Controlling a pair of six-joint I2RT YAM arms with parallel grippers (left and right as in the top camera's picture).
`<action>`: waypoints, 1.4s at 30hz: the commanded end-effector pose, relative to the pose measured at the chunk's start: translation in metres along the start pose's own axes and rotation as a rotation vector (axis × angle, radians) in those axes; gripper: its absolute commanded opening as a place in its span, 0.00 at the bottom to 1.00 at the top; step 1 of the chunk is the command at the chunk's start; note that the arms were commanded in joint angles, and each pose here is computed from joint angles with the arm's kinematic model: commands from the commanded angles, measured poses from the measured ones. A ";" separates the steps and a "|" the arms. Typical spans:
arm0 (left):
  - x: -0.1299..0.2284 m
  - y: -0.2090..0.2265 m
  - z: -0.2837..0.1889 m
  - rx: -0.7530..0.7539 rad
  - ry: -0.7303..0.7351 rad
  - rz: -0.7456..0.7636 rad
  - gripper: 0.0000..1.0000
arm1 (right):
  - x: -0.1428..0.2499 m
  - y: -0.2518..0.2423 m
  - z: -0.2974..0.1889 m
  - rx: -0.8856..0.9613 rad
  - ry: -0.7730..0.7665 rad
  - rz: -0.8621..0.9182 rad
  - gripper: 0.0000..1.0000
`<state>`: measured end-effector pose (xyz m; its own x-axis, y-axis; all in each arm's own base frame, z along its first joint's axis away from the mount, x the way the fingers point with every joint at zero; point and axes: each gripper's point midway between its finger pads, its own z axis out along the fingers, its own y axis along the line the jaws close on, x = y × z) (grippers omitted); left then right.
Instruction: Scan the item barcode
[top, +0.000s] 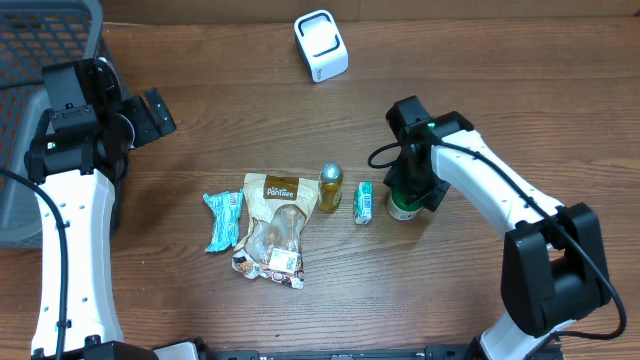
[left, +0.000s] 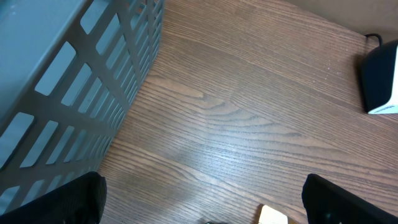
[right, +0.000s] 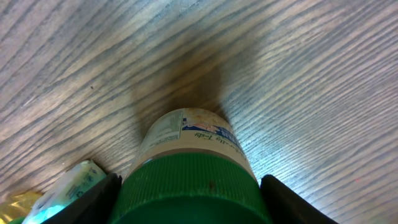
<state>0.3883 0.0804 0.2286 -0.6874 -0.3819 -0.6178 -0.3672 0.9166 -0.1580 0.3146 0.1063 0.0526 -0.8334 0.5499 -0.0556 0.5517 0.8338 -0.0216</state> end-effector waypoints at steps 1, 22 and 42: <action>-0.009 -0.003 -0.007 0.008 -0.027 0.021 1.00 | -0.014 0.001 0.004 -0.042 -0.008 -0.065 0.53; -0.009 -0.003 -0.007 0.008 -0.027 0.021 1.00 | -0.014 -0.001 0.004 -0.112 0.078 -0.101 1.00; -0.009 -0.003 -0.007 0.008 -0.027 0.021 1.00 | -0.006 0.014 0.015 -0.182 0.096 -0.026 0.92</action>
<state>0.3882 0.0803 0.2285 -0.6876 -0.3820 -0.6175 -0.3673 0.9166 -0.1579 0.3284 0.1154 0.0410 -0.8534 0.5195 0.0439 0.5187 0.8375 0.1721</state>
